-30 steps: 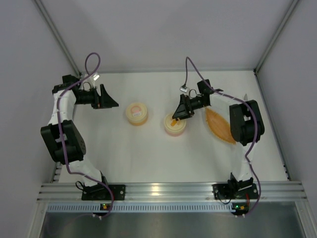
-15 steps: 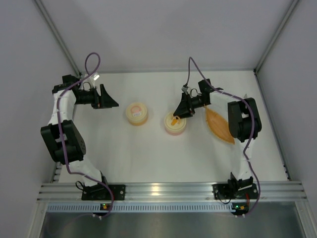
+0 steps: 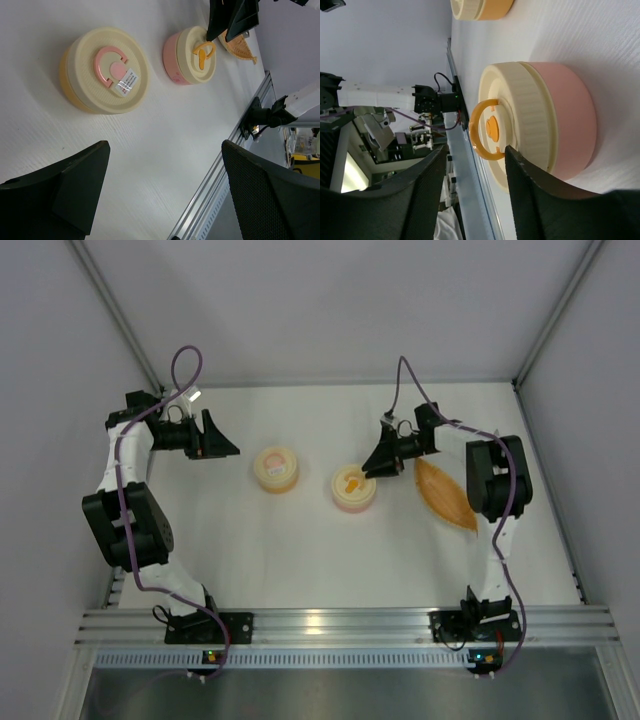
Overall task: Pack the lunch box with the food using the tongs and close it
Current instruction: Close the box lid on the packing box.
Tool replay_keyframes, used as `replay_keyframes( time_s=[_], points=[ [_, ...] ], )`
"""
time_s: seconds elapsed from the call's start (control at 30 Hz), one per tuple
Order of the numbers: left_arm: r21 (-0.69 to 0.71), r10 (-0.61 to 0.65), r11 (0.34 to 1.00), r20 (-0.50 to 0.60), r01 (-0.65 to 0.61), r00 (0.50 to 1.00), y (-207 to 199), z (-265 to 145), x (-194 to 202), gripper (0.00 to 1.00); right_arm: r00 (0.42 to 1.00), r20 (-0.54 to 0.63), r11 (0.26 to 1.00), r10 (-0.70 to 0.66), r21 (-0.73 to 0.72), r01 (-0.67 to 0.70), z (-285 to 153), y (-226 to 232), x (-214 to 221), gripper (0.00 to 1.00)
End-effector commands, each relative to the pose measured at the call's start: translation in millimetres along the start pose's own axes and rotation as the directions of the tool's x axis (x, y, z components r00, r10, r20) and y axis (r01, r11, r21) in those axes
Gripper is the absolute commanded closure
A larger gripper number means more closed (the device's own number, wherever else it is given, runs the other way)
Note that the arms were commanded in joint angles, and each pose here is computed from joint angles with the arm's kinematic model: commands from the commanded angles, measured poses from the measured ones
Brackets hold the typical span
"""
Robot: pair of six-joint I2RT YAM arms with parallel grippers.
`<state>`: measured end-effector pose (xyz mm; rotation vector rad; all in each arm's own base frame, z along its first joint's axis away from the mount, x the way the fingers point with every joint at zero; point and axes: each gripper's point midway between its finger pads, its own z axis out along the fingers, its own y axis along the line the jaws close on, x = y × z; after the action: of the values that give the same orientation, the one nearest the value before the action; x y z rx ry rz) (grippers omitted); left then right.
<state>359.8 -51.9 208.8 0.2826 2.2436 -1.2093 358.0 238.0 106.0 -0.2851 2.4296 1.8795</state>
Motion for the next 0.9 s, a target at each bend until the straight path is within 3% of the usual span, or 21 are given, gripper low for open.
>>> replay_keyframes(
  time_s=[0.0, 0.1, 0.33, 0.87],
  points=[
    [0.031, 0.039, 0.999, 0.025, -0.039, 0.999, -3, 0, -6, 0.02, 0.988, 0.071, 0.99, -0.139, 0.043, 0.136, -18, 16, -21, 0.5],
    [0.025, 0.046, 0.999, 0.024, -0.047, 0.999, -3, 0, -6, 0.02, 0.972, 0.084, 0.975, -0.217, 0.056, 0.213, -28, 34, -32, 0.66],
    [0.022, 0.054, 0.998, 0.024, -0.055, 0.998, -3, 0, -10, 0.02, 0.942, 0.047, 0.942, -0.332, 0.073, 0.329, -22, 71, -26, 0.87],
    [0.0, 0.03, 1.0, 0.035, -0.03, 0.999, 9, 3, -16, 0.02, 0.937, -0.157, 0.936, -0.311, 0.117, 0.331, 31, 32, 12, 0.94]
  ],
)
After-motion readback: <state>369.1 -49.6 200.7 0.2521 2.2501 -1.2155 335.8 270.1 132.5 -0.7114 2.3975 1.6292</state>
